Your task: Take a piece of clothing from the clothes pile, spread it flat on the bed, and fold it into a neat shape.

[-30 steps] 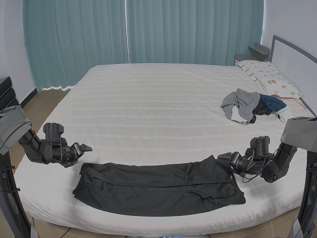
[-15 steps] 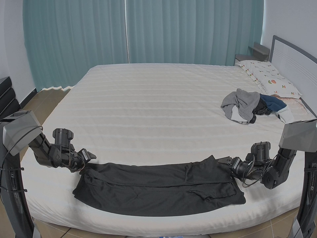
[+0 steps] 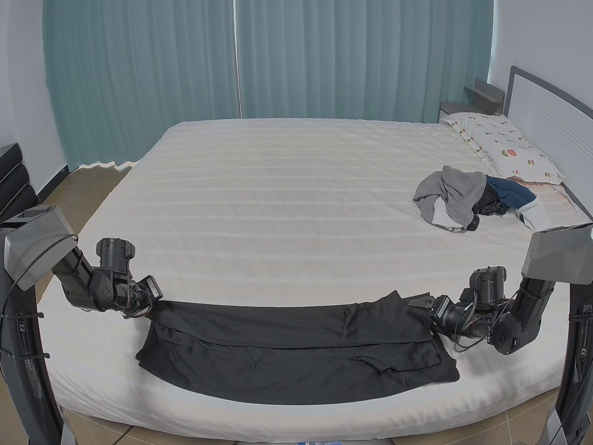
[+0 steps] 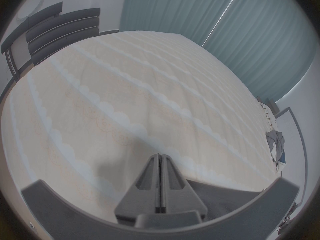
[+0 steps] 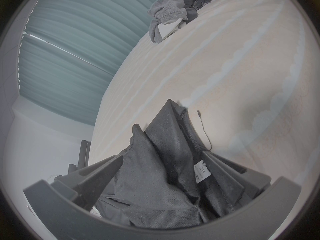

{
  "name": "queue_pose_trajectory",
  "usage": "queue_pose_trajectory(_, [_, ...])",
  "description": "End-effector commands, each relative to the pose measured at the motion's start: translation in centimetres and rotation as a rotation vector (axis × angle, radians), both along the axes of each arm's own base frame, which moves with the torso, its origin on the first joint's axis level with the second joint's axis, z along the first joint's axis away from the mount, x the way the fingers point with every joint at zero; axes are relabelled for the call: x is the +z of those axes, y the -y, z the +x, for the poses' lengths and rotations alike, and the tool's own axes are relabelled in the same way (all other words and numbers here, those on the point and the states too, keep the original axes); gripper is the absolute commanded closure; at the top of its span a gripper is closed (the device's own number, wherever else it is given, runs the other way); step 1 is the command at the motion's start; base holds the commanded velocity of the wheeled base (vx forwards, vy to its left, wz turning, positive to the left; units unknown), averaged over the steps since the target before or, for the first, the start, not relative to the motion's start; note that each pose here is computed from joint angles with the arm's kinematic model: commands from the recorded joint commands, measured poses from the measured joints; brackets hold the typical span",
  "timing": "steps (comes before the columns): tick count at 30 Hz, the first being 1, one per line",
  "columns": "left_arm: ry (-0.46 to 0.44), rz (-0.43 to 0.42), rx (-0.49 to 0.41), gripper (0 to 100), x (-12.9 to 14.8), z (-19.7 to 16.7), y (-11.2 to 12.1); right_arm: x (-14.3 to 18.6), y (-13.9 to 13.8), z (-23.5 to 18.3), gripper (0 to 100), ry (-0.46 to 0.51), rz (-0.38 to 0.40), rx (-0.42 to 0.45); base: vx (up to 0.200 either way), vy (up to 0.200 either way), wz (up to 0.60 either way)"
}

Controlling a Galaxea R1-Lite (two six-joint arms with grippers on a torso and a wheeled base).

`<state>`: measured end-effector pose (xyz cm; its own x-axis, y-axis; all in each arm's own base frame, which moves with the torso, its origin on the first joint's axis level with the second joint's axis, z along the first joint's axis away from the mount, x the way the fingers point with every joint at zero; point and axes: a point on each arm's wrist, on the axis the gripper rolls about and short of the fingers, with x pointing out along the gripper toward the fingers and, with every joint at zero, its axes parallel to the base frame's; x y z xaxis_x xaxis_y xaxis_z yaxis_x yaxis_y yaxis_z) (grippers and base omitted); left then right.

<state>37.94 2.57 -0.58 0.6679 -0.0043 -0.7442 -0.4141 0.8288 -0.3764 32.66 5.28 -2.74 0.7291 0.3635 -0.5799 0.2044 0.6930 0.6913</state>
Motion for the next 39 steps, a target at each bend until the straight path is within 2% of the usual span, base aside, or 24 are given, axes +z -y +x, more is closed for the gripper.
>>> queue_pose_trajectory(1, [0.025, 0.001, 0.005, 100, 0.8, 0.1, -0.1, 0.0, 0.0, 0.0, 0, 0.001, 0.000, 0.000, 0.000, 0.000, 0.00])
queue_pose_trajectory(5, [0.055, -0.002, 0.010, 100, 0.8, 0.3, -0.1, 0.0, 0.1, 0.3, 0, 0.017, 0.002, -0.008, 0.000, 0.000, 0.00])
queue_pose_trajectory(14, [0.046, -0.006, 0.001, 100, 0.6, 0.1, -0.1, -0.2, 0.1, 1.1, 0, 0.033, 0.024, -0.027, 0.000, 0.000, 0.00])
queue_pose_trajectory(15, [0.046, -0.006, 0.001, 0, 0.6, 0.1, -0.1, -0.2, 0.1, 1.1, 0, 0.033, 0.024, -0.027, 0.000, 0.000, 0.00])
queue_pose_trajectory(19, [0.059, -0.013, 0.002, 0, 1.1, 0.1, -0.1, 0.2, 0.1, 0.8, 0, 0.037, 0.025, -0.031, 0.000, 0.000, 0.00])
queue_pose_trajectory(26, [0.138, -0.011, -0.012, 0, 4.2, 0.2, 0.5, 2.5, 0.3, 0.1, 0, 0.090, 0.006, -0.059, 0.000, 0.000, 0.00])
queue_pose_trajectory(31, [0.157, -0.009, -0.014, 0, 5.4, -0.5, 0.7, 3.0, 0.2, -1.1, 0, 0.074, -0.002, -0.058, 0.000, 0.000, 0.00])
queue_pose_trajectory(32, [0.111, -0.011, -0.016, 0, 5.0, -1.9, 0.7, 2.9, 0.6, -2.1, 0, 0.054, -0.007, -0.064, 0.000, 0.000, 0.00])
queue_pose_trajectory(36, [0.046, -0.042, -0.015, 0, 4.2, -4.4, 0.8, 2.8, 1.2, -3.5, 0, 0.026, 0.008, -0.076, 0.000, 0.000, 0.00])
queue_pose_trajectory(39, [0.007, -0.121, 0.006, 0, 4.0, -6.1, 1.0, 2.3, 0.6, -4.9, 0, -0.007, 0.008, -0.057, -0.067, 0.000, 0.00])
